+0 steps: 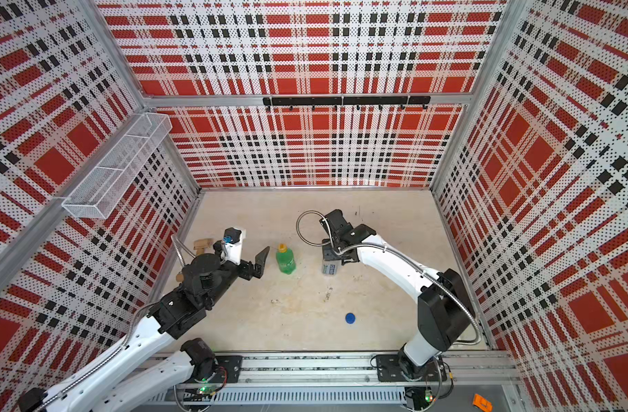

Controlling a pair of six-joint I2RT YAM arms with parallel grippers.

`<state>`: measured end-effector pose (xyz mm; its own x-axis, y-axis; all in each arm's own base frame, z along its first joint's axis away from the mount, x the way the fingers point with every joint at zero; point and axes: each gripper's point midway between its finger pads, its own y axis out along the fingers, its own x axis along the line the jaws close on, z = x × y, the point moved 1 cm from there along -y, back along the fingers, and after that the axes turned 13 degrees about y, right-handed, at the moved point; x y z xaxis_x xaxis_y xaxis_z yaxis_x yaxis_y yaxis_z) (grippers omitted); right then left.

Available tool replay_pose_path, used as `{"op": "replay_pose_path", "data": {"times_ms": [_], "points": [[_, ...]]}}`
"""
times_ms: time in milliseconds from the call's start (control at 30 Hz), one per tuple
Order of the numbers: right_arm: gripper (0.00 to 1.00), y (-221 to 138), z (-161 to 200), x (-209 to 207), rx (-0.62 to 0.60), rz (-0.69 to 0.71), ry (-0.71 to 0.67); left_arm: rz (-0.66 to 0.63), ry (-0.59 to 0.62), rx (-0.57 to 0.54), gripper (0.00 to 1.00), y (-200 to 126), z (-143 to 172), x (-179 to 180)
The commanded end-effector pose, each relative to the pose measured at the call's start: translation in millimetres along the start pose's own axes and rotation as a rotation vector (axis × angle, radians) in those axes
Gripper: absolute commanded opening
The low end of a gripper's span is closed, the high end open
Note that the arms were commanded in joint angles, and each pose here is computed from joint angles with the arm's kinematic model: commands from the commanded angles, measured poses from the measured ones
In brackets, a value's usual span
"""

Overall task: Screw on the bottle caps
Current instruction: Pick up the plastic bottle from the center of the table.

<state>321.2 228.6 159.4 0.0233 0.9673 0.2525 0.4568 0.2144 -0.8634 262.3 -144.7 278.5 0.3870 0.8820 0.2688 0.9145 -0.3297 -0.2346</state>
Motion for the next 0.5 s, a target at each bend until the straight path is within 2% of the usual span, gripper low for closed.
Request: {"op": "replay_pose_path", "data": {"times_ms": [0, 267, 467], "points": [[0.44, -3.8, -10.8, 7.5, -0.03, -0.029, 0.0, 0.001, 0.007, -0.016, 0.99, -1.9, -1.3, -0.7], [0.36, -6.2, -9.7, 5.3, -0.03, -0.024, -0.006, 0.036, 0.02, -0.025, 0.99, -2.5, -1.9, -7.9], [0.32, -24.4, -12.8, 7.0, -0.067, -0.052, -0.059, 0.115, 0.037, -0.061, 0.99, -8.2, -6.9, -21.8]]}}
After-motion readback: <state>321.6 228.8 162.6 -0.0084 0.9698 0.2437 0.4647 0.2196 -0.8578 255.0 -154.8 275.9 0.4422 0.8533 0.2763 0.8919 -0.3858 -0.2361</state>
